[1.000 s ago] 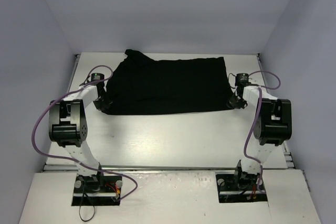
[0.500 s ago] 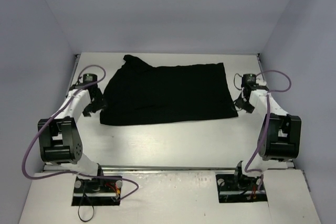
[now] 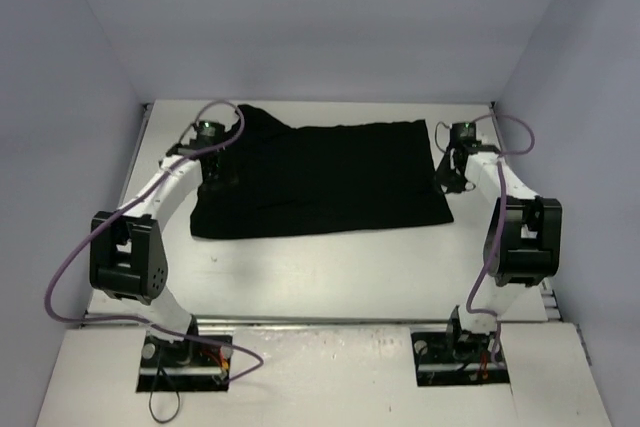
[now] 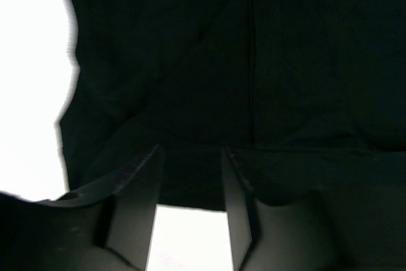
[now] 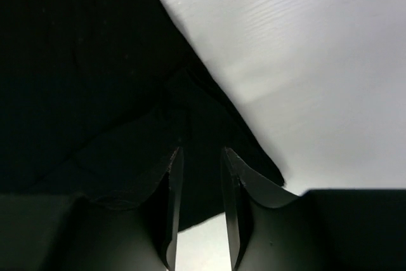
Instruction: Fold and stack the t-shirts
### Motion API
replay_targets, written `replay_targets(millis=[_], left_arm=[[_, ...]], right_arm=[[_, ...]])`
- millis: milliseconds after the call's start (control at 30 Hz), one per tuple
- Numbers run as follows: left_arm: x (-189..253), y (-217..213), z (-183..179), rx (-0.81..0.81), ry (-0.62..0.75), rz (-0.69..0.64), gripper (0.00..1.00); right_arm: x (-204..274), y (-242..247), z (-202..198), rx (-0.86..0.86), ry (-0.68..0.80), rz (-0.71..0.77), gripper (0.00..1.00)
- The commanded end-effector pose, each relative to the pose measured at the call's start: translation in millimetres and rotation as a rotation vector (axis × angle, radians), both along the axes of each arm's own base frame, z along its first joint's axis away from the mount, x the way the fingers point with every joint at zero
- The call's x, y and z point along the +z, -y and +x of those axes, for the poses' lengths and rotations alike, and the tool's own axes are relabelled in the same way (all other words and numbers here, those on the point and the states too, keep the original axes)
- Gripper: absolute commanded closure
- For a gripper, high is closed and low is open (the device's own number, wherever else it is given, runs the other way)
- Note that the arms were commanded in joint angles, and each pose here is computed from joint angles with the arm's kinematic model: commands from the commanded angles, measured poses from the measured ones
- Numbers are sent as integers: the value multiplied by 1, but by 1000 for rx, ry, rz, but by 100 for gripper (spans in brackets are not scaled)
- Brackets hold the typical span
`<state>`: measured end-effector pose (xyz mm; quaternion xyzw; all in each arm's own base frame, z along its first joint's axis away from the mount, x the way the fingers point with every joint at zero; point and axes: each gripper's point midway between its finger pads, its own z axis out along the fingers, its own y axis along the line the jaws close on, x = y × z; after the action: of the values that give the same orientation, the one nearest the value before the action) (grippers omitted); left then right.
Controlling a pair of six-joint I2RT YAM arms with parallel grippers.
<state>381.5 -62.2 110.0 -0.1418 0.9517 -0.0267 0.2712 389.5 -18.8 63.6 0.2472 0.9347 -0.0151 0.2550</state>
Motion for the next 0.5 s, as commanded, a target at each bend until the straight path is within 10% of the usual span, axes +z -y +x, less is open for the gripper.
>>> replay_targets(millis=[0,467], left_arm=[[-21,5,22,19,20,-38,65],[-97,-30,-2,216,-129,-25,71]], right_arm=[[-10,-16,24,11,60,93,74],[-58,53,-28,-213,-38,-30,74]])
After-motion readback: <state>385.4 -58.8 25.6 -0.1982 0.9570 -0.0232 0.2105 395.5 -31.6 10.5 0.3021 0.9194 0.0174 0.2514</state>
